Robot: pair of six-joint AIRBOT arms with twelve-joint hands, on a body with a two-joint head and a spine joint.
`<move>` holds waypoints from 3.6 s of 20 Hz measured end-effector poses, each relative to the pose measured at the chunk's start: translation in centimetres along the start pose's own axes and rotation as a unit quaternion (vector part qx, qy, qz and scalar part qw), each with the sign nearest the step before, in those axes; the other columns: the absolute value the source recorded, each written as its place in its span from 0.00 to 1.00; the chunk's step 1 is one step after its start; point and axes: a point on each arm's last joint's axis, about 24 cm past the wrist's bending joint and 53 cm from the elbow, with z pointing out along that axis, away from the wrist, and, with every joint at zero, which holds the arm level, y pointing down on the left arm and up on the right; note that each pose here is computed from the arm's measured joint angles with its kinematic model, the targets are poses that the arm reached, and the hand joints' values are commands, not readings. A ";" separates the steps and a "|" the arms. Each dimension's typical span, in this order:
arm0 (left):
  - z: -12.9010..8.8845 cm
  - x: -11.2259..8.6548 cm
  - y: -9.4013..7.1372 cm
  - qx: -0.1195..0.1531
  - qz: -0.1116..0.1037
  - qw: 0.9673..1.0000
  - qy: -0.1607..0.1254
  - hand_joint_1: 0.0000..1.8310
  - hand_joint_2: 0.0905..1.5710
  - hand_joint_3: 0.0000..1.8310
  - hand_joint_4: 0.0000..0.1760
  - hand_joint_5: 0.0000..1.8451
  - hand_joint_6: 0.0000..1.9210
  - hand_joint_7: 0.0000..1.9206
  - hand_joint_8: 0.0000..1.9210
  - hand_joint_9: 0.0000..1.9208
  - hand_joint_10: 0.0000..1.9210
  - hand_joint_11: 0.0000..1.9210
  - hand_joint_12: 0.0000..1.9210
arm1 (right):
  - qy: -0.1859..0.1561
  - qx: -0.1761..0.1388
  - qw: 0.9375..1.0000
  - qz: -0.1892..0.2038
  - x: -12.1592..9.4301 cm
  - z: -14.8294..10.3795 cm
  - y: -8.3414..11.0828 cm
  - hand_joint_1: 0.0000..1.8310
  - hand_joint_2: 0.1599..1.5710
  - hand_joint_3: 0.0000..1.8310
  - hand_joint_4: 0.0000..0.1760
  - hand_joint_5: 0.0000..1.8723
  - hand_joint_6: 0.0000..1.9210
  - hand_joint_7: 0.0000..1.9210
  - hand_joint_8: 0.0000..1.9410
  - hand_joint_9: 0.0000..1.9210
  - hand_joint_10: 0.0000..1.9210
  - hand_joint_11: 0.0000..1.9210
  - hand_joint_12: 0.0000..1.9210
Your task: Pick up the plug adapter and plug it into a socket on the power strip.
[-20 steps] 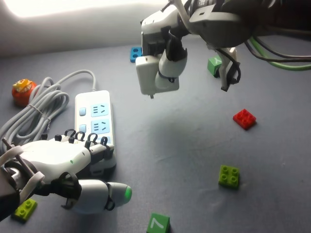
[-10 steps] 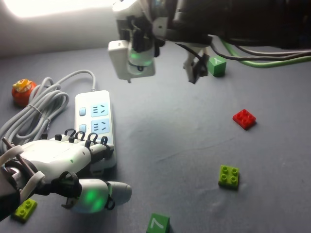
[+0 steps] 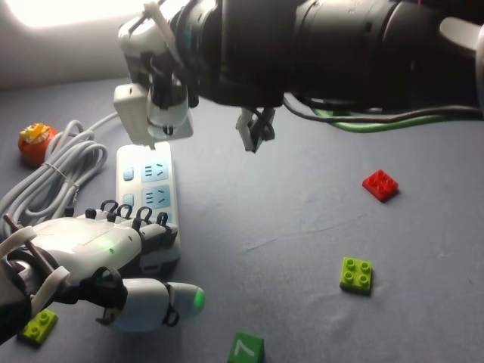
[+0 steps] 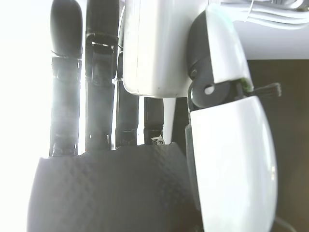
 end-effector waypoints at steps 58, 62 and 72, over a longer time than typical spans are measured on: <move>0.2 -0.2 -0.3 0.001 -0.004 1.000 -0.007 0.00 0.75 0.00 0.00 0.06 0.00 0.08 0.00 0.08 0.00 0.00 0.16 | -0.006 -0.013 0.999 -0.029 4.0 1.5 -0.2 0.68 0.67 0.00 0.00 0.49 0.52 0.57 0.45 0.67 0.00 0.41 0.51; 0.2 -0.2 -0.3 0.001 -0.004 1.000 -0.007 0.00 0.75 0.00 0.00 0.06 0.00 0.08 0.00 0.08 0.00 0.00 0.15 | -0.007 -0.016 0.999 -0.033 4.3 1.6 0.7 0.67 0.68 0.00 0.00 0.48 0.55 0.56 0.48 0.66 0.00 0.41 0.51; 0.2 -0.2 -0.2 0.000 -0.003 1.000 -0.007 0.00 0.76 0.00 0.00 0.06 0.00 0.08 0.00 0.08 0.00 0.00 0.18 | 0.002 -0.005 1.000 -0.015 5.0 1.6 -0.6 0.67 0.68 0.00 0.00 0.48 0.55 0.55 0.49 0.65 0.00 0.40 0.53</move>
